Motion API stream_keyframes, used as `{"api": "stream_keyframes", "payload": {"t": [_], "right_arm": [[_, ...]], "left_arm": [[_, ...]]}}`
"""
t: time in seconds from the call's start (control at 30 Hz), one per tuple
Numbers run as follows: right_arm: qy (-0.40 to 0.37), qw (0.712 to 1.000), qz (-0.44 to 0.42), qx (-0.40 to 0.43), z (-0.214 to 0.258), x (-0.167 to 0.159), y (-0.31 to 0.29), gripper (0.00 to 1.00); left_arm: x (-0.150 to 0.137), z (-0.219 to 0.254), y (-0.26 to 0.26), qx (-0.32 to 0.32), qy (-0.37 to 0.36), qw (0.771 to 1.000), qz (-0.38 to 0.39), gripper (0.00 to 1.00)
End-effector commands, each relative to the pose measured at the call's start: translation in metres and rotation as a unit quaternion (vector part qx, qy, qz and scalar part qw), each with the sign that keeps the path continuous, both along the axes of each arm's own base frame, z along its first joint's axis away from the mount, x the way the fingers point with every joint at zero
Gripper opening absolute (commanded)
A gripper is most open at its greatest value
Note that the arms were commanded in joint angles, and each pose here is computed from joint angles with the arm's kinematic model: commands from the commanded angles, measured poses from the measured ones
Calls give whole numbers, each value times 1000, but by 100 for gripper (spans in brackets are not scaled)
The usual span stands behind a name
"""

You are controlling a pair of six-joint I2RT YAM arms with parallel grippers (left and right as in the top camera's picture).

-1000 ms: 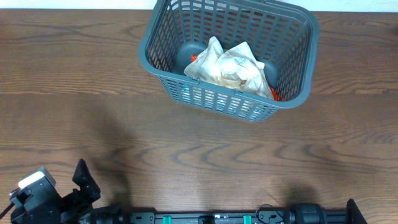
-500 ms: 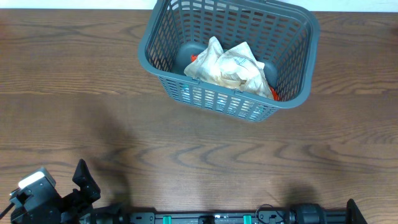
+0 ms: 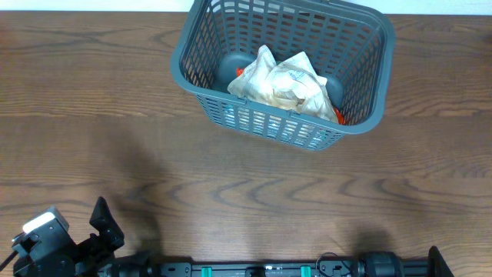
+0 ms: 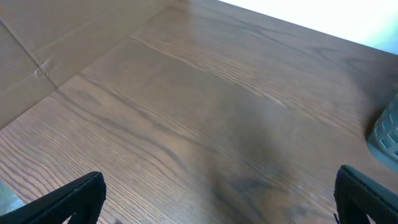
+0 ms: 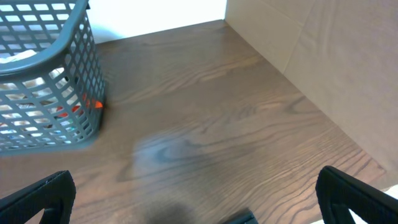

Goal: Pack container

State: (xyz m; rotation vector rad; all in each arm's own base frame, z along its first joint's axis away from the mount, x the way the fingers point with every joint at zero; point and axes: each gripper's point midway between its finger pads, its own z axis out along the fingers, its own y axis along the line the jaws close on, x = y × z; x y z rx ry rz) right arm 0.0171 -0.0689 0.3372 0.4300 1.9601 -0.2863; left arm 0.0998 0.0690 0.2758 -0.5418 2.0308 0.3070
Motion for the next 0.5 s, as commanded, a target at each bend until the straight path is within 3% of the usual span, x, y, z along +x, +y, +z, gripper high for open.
{"api": "stream_keyframes", "payload": {"t": [0.0, 0.23, 0.47], "right_arm": [[-24, 1000, 1, 1, 6, 0, 2, 99], [-244, 969, 41, 13, 73, 24, 22, 99], [-325, 938, 116, -15, 84, 70, 52, 99]], "left_arm": [[-1, -1, 1, 0, 1, 1000, 3, 99], [-1, -1, 1, 0, 1, 1000, 3, 99], [-1, -1, 1, 0, 1, 1000, 3, 99]]}}
